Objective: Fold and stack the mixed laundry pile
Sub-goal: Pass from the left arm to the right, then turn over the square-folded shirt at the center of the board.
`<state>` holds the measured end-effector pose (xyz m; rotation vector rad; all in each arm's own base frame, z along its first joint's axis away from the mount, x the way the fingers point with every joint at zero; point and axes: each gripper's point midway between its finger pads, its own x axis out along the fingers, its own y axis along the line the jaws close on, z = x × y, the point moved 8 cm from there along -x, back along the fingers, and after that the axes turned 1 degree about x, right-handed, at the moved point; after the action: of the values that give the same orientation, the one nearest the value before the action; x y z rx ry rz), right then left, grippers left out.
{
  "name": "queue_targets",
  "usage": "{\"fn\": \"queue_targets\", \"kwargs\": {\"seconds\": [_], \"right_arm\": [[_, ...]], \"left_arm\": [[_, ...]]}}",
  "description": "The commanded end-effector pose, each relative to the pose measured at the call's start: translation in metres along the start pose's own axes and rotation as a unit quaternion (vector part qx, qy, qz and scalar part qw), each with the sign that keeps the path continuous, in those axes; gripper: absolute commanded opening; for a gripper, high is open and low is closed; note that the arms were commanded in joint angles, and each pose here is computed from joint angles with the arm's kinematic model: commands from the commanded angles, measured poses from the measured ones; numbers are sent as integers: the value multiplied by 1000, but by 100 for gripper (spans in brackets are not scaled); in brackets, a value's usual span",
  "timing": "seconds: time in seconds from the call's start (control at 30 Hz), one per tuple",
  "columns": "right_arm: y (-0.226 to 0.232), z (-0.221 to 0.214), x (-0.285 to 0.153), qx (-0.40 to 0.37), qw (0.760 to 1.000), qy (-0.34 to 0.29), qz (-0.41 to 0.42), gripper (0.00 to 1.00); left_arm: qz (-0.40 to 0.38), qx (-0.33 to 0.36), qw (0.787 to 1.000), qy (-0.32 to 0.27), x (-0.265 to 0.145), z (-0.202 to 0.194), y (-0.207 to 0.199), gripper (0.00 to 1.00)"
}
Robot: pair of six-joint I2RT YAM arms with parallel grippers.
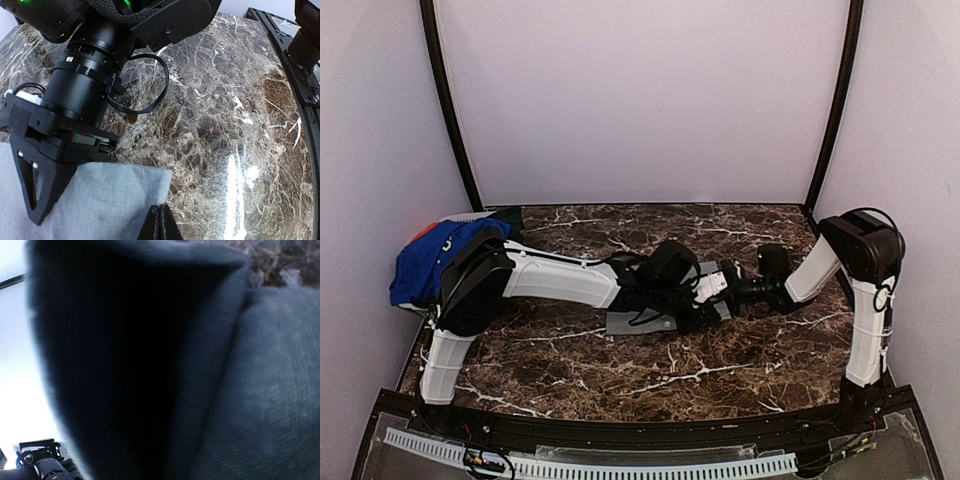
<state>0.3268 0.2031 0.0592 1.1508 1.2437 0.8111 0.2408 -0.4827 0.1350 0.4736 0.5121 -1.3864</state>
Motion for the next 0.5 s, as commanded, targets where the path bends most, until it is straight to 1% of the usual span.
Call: {"fn": "queue_targets", "kwargs": {"seconds": [0.0,0.03,0.07,0.1,0.13,0.17,0.2,0.23,0.27,0.3,0.33,0.37,0.4,0.43,0.47], "right_arm": [[-5,-6,-2,11,1000,16,-19,14],[-2,-5,-5,4,1000,14,-24,9],[0,-5,-8,2,999,13,-34,5],[3,-4,-11,-2,999,12,-44,2],[6,-3,-15,-9,998,13,-55,1],[9,-3,-19,-13,997,15,-68,0],[15,-2,-25,-36,996,15,-77,0],[18,-2,-31,-43,995,17,-93,0],[20,0,-38,-49,992,13,-115,0],[23,2,-45,-61,988,9,-140,0],[24,1,-53,-68,983,9,-170,0],[25,0,-63,-67,976,9,-209,0],[29,3,-74,-81,968,0,-239,0],[34,4,-84,-93,959,-9,-269,0],[41,7,-96,-111,948,-23,-298,0]], "left_arm": [[8,8,999,-34,-27,27,1,7],[10,0,999,-31,-30,27,2,16],[12,-5,999,-29,-31,26,2,21],[14,-15,999,-28,-35,26,2,30],[17,-19,999,-31,-41,29,2,33],[17,-29,999,-25,-43,24,1,40],[24,-34,999,-35,-51,29,1,44],[24,-41,998,-29,-52,22,-1,52],[34,-46,997,-45,-62,29,-1,54],[36,-53,997,-38,-64,19,-3,59],[46,-55,996,-59,-74,27,-3,61],[49,-62,996,-52,-75,17,-4,65],[58,-65,994,-66,-83,21,-4,67],[60,-69,994,-61,-84,14,-6,70],[66,-73,992,-73,-89,17,-5,71]]}}
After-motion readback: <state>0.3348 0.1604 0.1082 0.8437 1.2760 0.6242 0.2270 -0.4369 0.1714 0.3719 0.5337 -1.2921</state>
